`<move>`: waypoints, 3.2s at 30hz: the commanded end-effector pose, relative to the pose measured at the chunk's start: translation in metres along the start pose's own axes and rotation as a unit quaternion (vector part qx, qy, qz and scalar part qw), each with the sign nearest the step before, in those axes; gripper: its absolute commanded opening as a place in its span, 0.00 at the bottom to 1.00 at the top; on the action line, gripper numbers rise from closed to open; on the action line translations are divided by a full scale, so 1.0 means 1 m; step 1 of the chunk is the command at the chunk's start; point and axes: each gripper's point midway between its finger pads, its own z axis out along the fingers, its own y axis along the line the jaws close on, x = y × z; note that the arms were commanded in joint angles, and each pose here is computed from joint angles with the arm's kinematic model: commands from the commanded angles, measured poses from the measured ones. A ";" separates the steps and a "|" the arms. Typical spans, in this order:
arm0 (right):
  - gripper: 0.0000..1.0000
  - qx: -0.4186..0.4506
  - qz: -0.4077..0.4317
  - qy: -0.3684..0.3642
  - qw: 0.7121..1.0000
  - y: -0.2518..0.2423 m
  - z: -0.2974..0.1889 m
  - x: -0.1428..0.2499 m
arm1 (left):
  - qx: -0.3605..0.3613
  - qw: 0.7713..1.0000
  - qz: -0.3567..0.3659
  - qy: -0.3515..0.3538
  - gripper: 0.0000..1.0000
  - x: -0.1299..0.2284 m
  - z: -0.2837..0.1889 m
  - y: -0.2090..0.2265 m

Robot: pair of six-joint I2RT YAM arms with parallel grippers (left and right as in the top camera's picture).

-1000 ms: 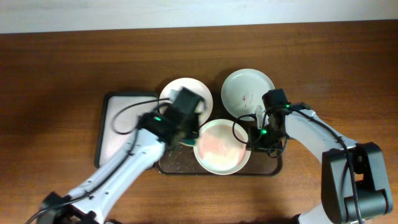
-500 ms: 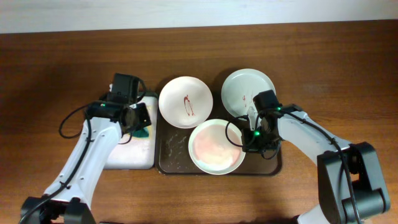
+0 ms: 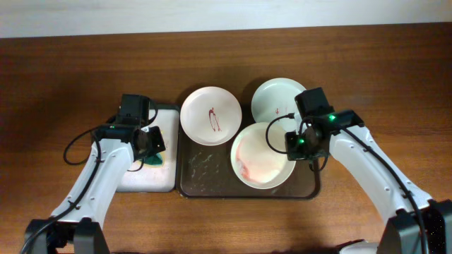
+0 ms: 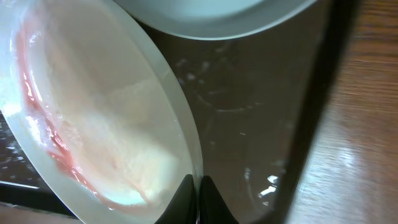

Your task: Clean dirty plates on tray and stack at the side

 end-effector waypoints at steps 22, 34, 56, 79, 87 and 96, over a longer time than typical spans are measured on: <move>0.04 0.387 -0.194 -0.364 0.824 0.085 -0.144 -0.045 | -0.004 1.000 0.006 -0.001 0.00 -0.001 0.005 0.002; 0.04 0.282 -0.062 -0.301 0.909 0.051 -0.103 -0.057 | -0.004 1.000 0.006 0.000 0.00 -0.001 0.005 0.002; 0.04 0.100 0.462 -0.073 0.878 -0.241 -0.028 -0.003 | -0.004 1.000 0.007 0.001 0.00 0.000 0.005 0.002; 0.68 -0.087 -0.115 -0.265 0.954 0.084 -0.034 -0.147 | -0.004 1.000 0.006 0.000 0.00 -0.001 0.005 0.002; 0.62 -0.103 -0.158 -0.278 0.942 0.137 0.032 -0.164 | -0.004 1.000 0.006 0.001 0.00 0.000 0.005 0.002; 0.40 -0.106 -0.113 -0.225 0.962 0.139 0.095 -0.151 | -0.004 1.000 0.006 0.001 0.00 0.000 0.005 0.002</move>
